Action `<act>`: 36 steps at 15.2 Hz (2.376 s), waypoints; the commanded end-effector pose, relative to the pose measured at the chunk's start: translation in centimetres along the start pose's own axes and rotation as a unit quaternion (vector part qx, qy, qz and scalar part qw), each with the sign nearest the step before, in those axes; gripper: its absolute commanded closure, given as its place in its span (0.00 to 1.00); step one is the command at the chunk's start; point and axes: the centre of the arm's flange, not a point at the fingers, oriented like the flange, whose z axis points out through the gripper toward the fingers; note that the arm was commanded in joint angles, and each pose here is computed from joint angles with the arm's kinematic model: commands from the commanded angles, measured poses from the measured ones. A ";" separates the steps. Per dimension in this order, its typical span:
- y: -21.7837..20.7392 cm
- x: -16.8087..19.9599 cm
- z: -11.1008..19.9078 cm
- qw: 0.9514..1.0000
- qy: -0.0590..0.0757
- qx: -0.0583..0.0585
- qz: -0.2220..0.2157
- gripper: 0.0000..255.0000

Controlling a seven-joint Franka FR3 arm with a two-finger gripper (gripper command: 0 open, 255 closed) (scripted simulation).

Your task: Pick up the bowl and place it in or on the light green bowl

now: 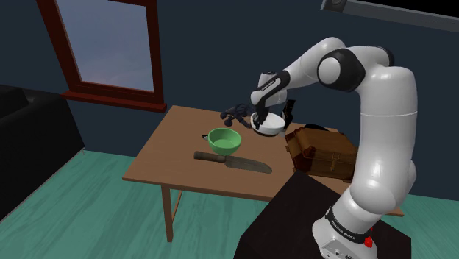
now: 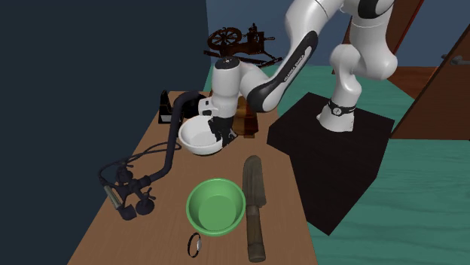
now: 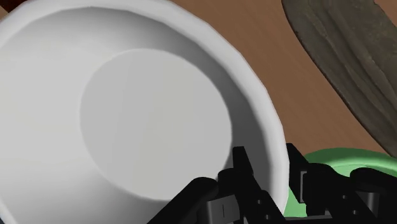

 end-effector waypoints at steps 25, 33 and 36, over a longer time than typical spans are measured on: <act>-20.6 16.5 -4.5 1.000 0.001 -0.001 0.000 1.00; -21.1 16.6 -0.3 1.000 0.001 -0.001 0.000 1.00; -21.4 16.6 1.3 1.000 0.001 -0.001 0.000 1.00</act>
